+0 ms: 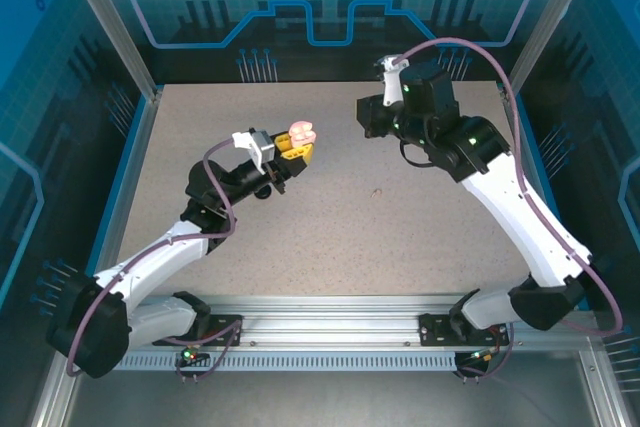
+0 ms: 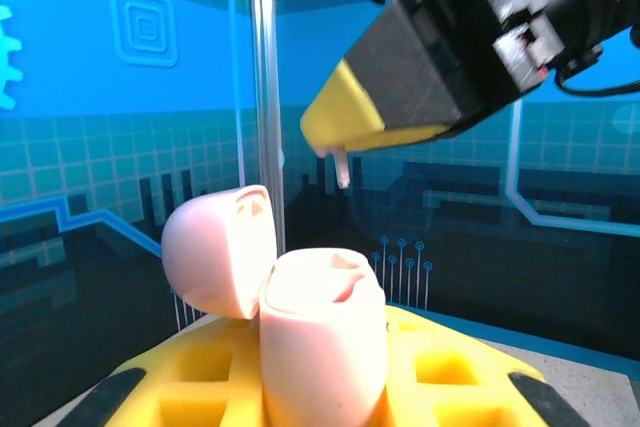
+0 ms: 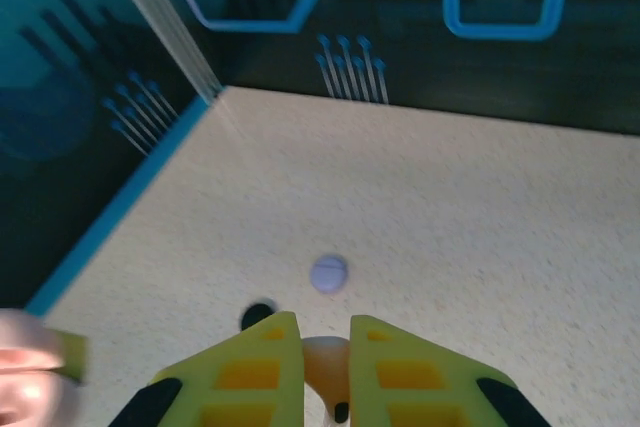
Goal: Insert the wireless bluetooth earbuds into the charging case
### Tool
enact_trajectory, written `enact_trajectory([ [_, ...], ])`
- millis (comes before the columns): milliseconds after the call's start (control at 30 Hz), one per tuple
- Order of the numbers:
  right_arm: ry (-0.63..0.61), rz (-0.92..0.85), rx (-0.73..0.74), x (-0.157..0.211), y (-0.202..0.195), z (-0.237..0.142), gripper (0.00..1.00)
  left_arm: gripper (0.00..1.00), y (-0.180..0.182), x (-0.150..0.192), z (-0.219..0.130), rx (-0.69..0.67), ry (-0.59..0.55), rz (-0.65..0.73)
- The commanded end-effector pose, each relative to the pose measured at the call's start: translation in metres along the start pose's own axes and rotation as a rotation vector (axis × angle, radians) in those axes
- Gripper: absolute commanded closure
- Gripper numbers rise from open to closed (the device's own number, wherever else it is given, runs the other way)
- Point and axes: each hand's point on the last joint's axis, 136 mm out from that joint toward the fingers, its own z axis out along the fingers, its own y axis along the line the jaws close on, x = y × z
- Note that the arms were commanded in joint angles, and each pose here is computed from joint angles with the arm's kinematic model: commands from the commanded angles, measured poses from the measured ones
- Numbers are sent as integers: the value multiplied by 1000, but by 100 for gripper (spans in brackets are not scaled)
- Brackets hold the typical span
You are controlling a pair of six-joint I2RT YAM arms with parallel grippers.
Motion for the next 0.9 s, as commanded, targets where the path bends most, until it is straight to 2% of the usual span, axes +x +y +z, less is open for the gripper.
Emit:
enact_trajectory([
  [0, -111, -55, -103, -19, 34, -15, 86, 100, -12, -18, 5, 50, -36, 87],
  [200, -182, -155, -215, -22, 79, -36, 85, 100, -11, -15, 11, 52, -40, 85],
  [367, -186, -216, -237, -10, 100, -34, 85, 100, -10, -13, 13, 45, -46, 82],
  [867, -172, -238, -221, 10, 110, -20, 86, 100, -15, -14, 14, 63, -45, 79],
])
